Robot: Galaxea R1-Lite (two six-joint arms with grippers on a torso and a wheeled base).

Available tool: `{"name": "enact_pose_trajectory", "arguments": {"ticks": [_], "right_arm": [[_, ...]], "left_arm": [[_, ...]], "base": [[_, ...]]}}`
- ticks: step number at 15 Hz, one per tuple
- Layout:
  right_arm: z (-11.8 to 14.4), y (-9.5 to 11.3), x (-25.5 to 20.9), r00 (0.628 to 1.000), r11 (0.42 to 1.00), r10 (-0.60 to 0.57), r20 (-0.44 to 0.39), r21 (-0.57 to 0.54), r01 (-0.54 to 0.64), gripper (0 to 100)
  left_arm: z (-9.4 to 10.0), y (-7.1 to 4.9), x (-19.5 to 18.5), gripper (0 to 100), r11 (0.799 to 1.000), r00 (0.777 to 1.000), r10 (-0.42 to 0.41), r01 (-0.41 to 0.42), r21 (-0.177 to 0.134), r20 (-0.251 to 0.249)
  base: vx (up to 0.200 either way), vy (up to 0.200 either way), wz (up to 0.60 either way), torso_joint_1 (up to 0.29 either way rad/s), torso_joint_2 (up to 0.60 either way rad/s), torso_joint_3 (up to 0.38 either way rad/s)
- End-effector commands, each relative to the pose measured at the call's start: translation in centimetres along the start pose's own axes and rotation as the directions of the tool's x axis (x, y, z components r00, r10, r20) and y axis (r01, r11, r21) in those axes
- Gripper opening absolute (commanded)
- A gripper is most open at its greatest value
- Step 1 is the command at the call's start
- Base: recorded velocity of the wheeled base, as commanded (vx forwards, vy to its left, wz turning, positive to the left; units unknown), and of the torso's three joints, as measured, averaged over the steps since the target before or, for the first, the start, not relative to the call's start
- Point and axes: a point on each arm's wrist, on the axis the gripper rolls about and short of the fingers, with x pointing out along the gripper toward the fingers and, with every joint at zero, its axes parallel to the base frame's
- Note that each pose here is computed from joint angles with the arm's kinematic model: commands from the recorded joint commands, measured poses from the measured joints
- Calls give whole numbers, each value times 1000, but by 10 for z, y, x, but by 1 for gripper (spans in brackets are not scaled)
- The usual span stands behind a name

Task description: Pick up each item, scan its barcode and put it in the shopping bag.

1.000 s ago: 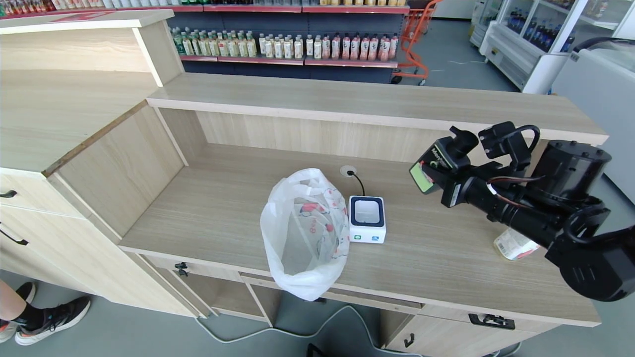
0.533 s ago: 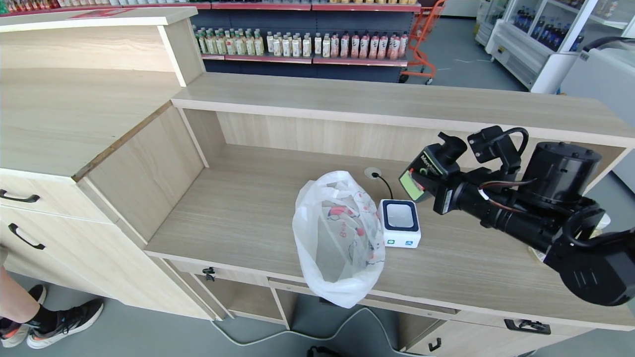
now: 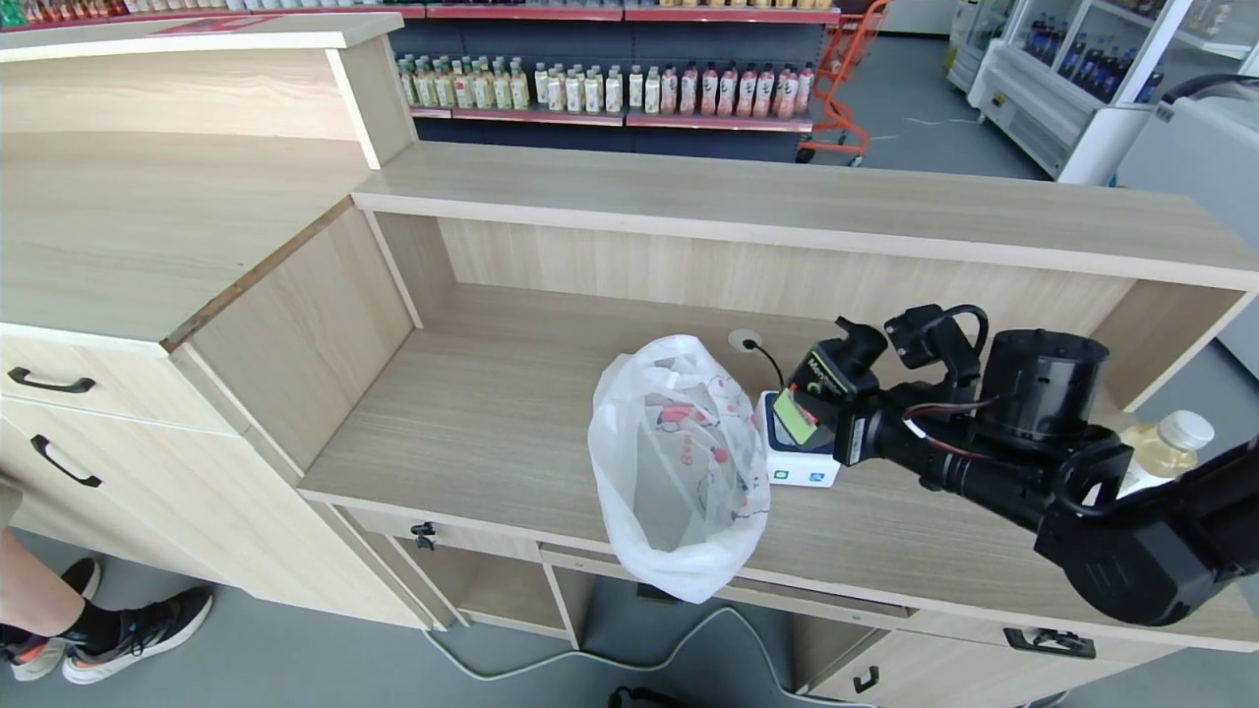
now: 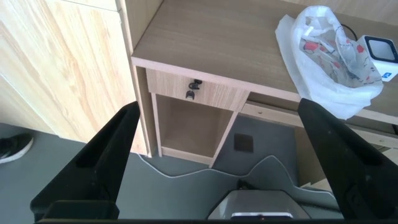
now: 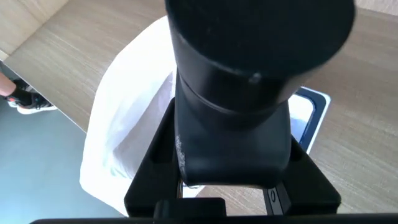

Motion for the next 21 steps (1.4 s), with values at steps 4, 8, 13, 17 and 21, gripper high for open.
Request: {"name": "enact_pose_trajectory", "arguments": {"ticks": [4,8,13,17,21], "right_arm": [[-42,18,14,994,998,58,-95,25,-56,0],[-74,31,35,993,995,97,-62,19,-96,0],[-89,40,49,989,993,119,-87,18,-118,0],[-96,47,63,993,996,87,-78,10,-86,0],[-104,48,70,993,996,90,-74,5,-90,0]], "left_arm": [[0,0,0,100,1000,1000,0,0,0,0],[0,0,0,100,1000,1000,0,0,0,0],[0,0,0,100,1000,1000,0,0,0,0],[0,0,0,100,1000,1000,0,0,0,0],[0,0,0,100,1000,1000,0,0,0,0]], "base": [[0,0,0,0,0,0],[0,0,0,0,0,0],[0,0,0,0,0,0],[0,0,0,0,0,0],[0,0,0,0,0,0]]}}
